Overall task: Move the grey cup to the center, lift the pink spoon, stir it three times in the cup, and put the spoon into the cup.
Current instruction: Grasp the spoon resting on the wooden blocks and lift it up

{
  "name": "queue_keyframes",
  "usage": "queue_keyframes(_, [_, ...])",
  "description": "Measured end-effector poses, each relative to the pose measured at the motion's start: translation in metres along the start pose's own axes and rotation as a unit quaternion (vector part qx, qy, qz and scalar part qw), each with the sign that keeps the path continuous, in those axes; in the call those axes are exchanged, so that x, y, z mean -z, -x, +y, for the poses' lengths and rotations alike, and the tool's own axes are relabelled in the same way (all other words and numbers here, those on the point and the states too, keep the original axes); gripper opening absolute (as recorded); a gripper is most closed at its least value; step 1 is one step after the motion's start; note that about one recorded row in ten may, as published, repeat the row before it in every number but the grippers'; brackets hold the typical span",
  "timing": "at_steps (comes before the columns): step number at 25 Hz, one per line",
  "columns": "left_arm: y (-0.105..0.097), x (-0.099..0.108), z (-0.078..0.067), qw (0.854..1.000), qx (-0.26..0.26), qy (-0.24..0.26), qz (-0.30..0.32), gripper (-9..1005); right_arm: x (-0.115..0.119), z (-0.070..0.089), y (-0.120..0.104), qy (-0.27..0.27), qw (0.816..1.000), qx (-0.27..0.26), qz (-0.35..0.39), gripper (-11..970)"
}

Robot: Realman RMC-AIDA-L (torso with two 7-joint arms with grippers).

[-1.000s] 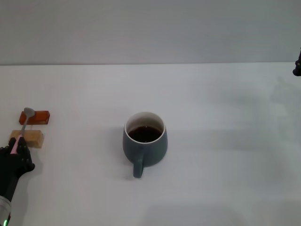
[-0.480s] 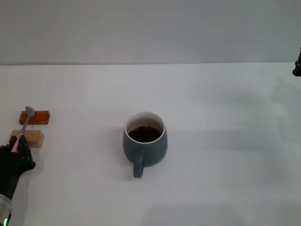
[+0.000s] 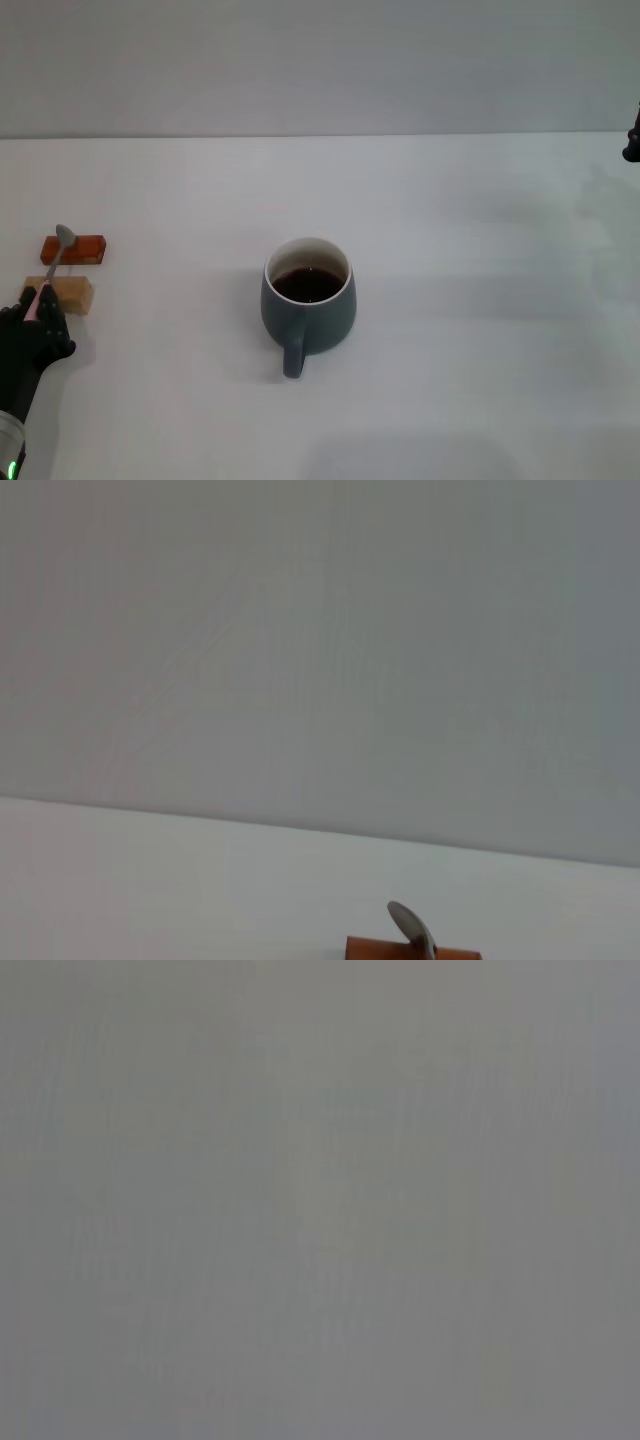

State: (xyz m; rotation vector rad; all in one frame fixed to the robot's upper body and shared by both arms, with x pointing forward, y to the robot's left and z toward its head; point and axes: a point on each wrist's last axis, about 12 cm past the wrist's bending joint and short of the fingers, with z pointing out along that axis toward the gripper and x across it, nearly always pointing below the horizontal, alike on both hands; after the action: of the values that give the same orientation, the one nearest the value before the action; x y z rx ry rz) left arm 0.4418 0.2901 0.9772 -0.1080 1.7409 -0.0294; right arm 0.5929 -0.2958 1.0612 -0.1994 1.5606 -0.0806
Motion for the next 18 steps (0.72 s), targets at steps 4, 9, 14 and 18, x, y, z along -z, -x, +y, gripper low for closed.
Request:
queue_keyframes(4, [0.002, 0.0007, -0.0005, 1.0, 0.009, -0.001, -0.008, 147, 0.0002, -0.0002, -0.0001, 0.0, 1.0, 0.0, 0.0, 4])
queue_keyframes(9, [0.0053, 0.0017, 0.0008, 0.999, 0.033, -0.003, -0.022, 146, 0.0005, -0.0004, -0.0004, -0.001, 1.0, -0.001, 0.001, 5])
queue_keyframes(14, [0.0078, 0.0023, 0.0004, 0.998, 0.052, -0.009, -0.033, 146, 0.0013, -0.0011, -0.0012, -0.002, 1.0, -0.001, 0.002, 5])
queue_keyframes(18, [0.0088, 0.0021, 0.0011, 0.997, 0.062, -0.01, -0.036, 145, 0.0018, -0.0011, -0.0015, -0.003, 1.0, -0.002, 0.002, 5])
